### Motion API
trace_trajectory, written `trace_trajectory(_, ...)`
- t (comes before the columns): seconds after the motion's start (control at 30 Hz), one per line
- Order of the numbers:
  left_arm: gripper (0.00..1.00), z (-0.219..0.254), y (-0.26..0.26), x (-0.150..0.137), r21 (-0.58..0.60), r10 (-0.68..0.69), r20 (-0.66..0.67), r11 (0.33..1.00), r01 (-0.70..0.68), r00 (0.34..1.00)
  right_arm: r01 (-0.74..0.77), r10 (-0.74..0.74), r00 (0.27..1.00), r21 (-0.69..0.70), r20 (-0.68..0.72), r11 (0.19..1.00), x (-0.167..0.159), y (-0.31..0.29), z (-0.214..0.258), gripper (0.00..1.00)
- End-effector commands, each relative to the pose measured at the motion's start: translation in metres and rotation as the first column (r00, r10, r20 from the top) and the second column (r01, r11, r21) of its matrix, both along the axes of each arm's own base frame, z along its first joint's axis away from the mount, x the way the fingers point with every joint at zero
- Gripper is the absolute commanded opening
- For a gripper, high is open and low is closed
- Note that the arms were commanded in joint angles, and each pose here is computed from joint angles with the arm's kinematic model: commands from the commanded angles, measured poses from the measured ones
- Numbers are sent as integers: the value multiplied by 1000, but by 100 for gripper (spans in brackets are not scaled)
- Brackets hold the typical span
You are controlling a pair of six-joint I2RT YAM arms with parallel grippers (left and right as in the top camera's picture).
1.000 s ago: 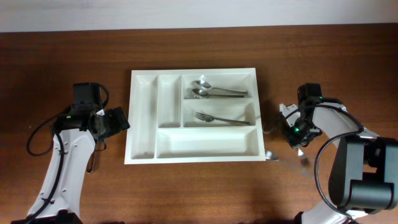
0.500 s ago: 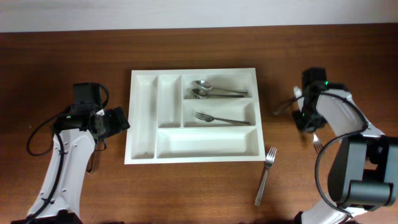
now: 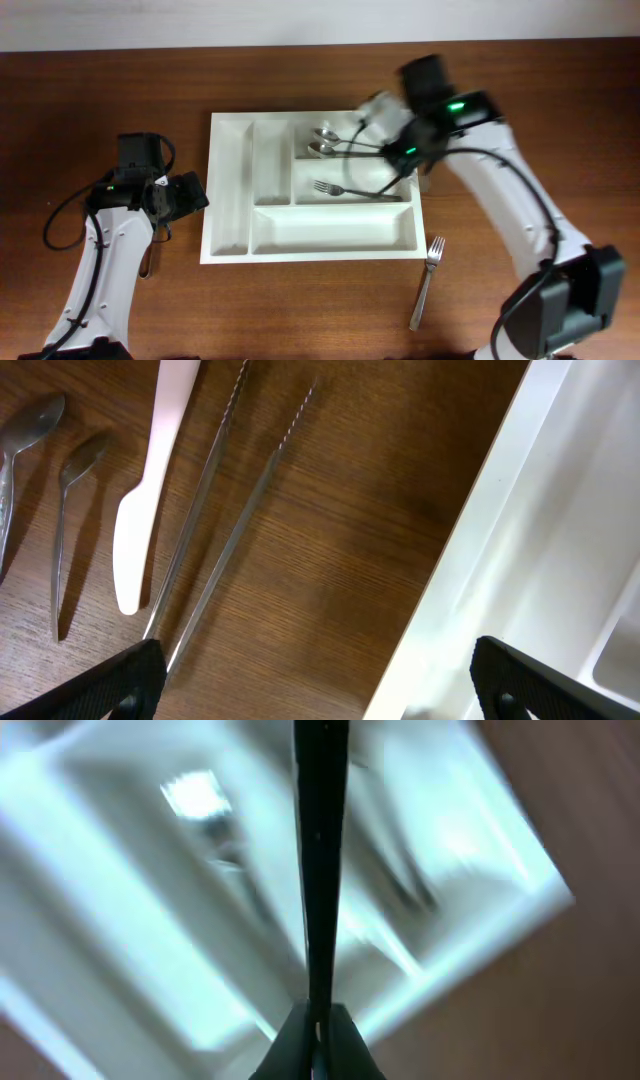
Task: Pack container
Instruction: 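Place the fork in the middle-right compartment beside the first fork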
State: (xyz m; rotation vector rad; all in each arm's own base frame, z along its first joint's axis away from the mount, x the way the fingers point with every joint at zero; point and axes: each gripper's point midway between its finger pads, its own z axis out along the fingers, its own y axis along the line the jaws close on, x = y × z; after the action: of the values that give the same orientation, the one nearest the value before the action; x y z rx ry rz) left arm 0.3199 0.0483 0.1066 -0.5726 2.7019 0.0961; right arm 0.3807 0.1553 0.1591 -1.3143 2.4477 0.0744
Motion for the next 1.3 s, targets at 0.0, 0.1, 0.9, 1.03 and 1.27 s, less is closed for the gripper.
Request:
trace_trajectory(0.0, 99, 5, 3, 5, 16, -4, 12, 1000, 4, 1000, -352, 350, 936, -106, -33, 930, -16, 23, -30, 4)
trace_trajectory(0.1, 99, 5, 3, 5, 16, -4, 12, 1000, 4, 1000, -431, 421, 902, -143, -92, 891, -19, 29, -56, 4)
trace_trajectory(0.9, 99, 5, 3, 5, 16, -4, 12, 1000, 4, 1000, 417, -416, 909, -67, 38, 906, 28, -9, 45, 72)
trace_trajectory(1.03, 99, 5, 3, 5, 16, -4, 12, 1000, 4, 1000, 532, -530, 847, -41, 43, 846, 9, -38, 92, 64)
trace_trajectory(1.27, 99, 5, 3, 5, 16, -4, 12, 1000, 4, 1000, 569, -571, 804, 69, 165, 820, -40, -69, 166, 57)
